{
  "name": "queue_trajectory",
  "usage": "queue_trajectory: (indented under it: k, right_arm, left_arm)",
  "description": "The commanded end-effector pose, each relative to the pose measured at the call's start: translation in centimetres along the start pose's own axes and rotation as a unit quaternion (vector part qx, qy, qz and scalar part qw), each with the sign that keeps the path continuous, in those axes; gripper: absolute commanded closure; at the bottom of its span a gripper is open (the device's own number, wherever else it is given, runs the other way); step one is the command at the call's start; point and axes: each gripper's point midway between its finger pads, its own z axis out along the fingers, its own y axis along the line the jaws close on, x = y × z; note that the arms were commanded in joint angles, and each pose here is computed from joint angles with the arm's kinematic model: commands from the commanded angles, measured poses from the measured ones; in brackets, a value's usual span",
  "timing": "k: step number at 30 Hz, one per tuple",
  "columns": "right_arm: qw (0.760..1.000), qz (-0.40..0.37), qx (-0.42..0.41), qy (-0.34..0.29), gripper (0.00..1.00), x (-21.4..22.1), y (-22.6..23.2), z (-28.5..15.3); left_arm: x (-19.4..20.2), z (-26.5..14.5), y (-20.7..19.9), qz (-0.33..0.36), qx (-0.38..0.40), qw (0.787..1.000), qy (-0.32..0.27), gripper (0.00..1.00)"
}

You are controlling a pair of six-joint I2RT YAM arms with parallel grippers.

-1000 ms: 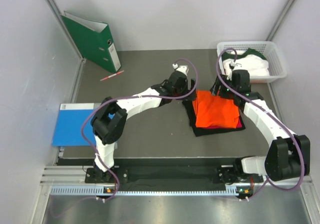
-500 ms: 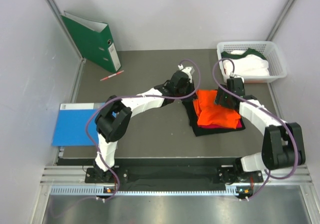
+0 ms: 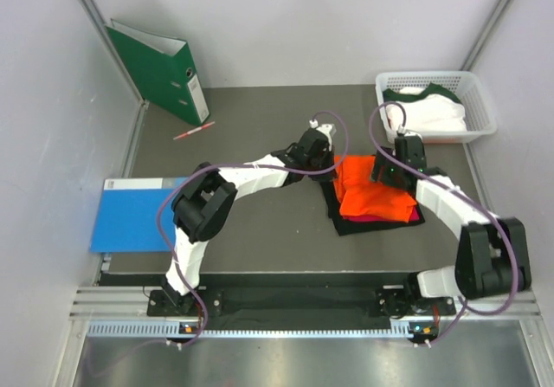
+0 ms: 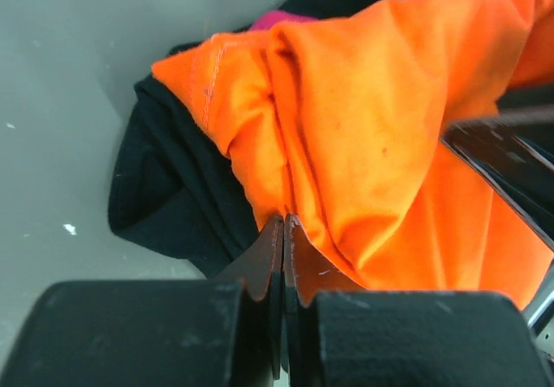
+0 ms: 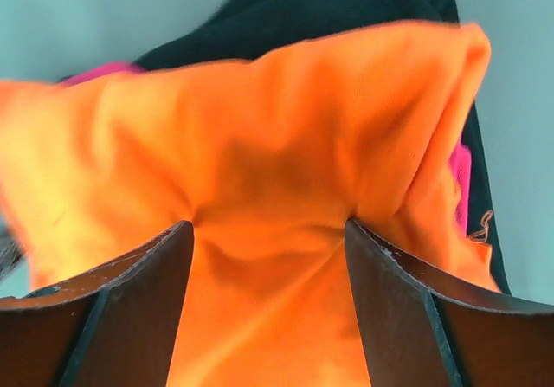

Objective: Fold and stack the t-shirts
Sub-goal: Put the neatly folded tshirt into the corner of the board with the right arm

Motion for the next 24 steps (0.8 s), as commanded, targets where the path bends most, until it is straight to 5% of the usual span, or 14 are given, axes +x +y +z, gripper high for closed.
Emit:
queue_trajectory:
  k: [1,4,5,6,14,24]
  right_arm:
    - [0.993,-0.003,-0.079,-0.086,0.3,-3.3,2.2,-4.7]
    - [0.985,-0.003,-0.129,-0.116,0.46,-3.4,3.5,-7.0]
    - [0.982,-0.001,-0.142,-0.122,0.66,-3.1,3.7,-7.1]
    - [0.978,0.004,-0.165,-0.126,1.0,-3.0,4.4,-7.7]
    - [0.927,0.048,-0.364,-0.073,1.0,0.4,10.5,-7.9]
    - [0.879,0.092,-0.468,-0.019,1.0,3.9,12.8,-7.4]
  left_arm:
    - [-4.9,-3.7,-1.7,0.02,0.012,0.997,-0.068,1.0]
    - [-6.0,-4.1,-0.6,0.013,0.001,0.997,-0.079,1.0]
    - [-6.2,-4.2,-0.4,0.01,0.0,0.997,-0.08,1.0]
    - [-6.4,-4.3,-0.1,0.006,-0.003,0.997,-0.082,1.0]
    - [-6.8,-4.7,3.2,-0.001,-0.05,0.995,-0.084,1.0]
    - [-5.9,-4.5,5.1,-0.002,-0.074,0.995,-0.069,1.0]
